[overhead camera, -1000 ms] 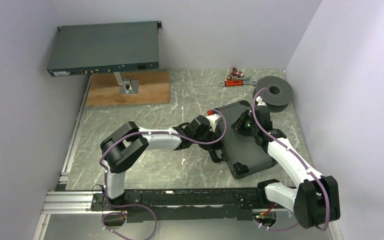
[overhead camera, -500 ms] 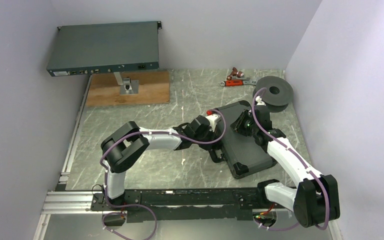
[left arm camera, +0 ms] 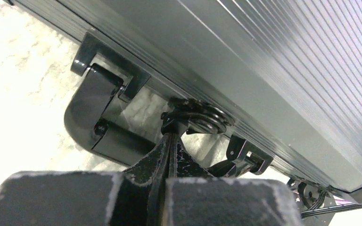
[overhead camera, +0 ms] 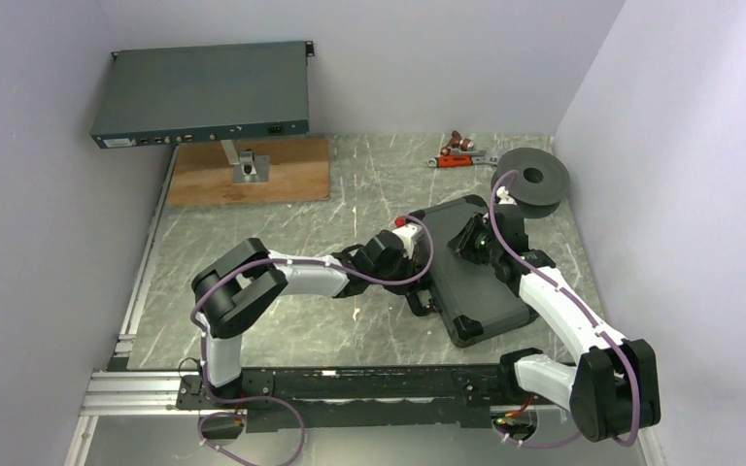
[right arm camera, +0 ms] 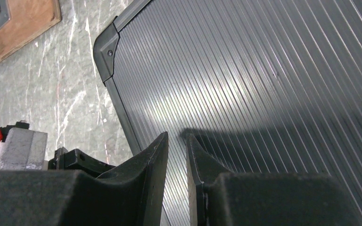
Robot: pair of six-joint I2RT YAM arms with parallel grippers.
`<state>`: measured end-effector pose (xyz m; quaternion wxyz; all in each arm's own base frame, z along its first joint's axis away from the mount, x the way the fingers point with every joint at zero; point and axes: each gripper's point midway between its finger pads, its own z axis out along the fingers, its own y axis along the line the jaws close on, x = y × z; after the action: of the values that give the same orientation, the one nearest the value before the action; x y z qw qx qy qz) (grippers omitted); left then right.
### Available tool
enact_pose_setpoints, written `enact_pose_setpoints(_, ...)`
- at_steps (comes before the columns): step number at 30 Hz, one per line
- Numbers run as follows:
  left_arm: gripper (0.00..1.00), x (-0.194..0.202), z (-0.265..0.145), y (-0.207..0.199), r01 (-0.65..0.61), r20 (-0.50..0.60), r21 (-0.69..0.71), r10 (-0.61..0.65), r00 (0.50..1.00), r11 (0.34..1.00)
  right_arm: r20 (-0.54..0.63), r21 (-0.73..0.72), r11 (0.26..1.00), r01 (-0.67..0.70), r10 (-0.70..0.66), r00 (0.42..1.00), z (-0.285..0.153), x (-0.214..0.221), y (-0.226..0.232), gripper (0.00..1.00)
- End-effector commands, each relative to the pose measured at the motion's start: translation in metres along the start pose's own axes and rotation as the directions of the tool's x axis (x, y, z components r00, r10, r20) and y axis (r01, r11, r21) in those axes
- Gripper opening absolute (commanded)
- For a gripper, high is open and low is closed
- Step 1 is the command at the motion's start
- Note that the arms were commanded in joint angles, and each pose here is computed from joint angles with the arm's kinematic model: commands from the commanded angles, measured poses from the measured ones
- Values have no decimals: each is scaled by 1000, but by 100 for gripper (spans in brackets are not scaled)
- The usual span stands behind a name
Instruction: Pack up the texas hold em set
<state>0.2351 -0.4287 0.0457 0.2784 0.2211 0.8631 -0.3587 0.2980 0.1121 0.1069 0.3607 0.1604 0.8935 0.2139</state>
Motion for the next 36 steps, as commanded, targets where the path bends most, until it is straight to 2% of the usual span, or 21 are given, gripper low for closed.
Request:
enact_pose_setpoints(1, 6, 2, -19, 13, -16, 14, -86, 17, 1000, 996, -289, 232, 972, 28, 42, 957, -13, 83, -63, 25)
enact_pose_setpoints(6, 15, -21, -51, 1, -37, 79, -82, 44, 996, 996, -273, 235, 971, 35, 32, 961, -14, 75, -61, 25)
enact_pose_setpoints(10, 28, -38, -77, -7, -62, 126, -97, 74, 989, 993, -253, 231, 972, 42, 19, 967, -18, 66, -56, 26)
enact_pose_setpoints(13, 40, -52, -100, -10, -80, 169, -116, 99, 981, 990, -230, 213, 976, 47, 4, 973, -22, 56, -49, 30)
enact_pose_setpoints(16, 59, -61, -121, -8, -108, 189, -161, 138, 972, 981, -196, 182, 982, 44, -7, 981, -28, 45, -39, 37)
enact_pose_setpoints(20, 73, -73, -149, -7, -141, 227, -208, 188, 956, 968, -155, 127, 991, 46, -26, 988, -35, 30, -23, 43)
enact_pose_setpoints(26, 85, -93, -197, -6, -162, 296, -281, 246, 923, 946, -107, 71, 995, 68, -60, 992, -48, 9, -3, 68)
enact_pose_setpoints(31, 99, -106, -241, 6, -164, 333, -393, 307, 892, 905, -67, 21, 996, 89, -88, 994, -59, -6, 12, 96)
enact_pose_setpoints(32, 100, -107, -249, 11, -157, 339, -414, 312, 888, 896, -55, 9, 996, 94, -93, 994, -62, -9, 16, 99)
enact_pose_setpoints(36, 100, -106, -272, 27, -146, 330, -463, 322, 887, 874, 0, -49, 993, 111, -112, 994, -70, -23, 31, 100)
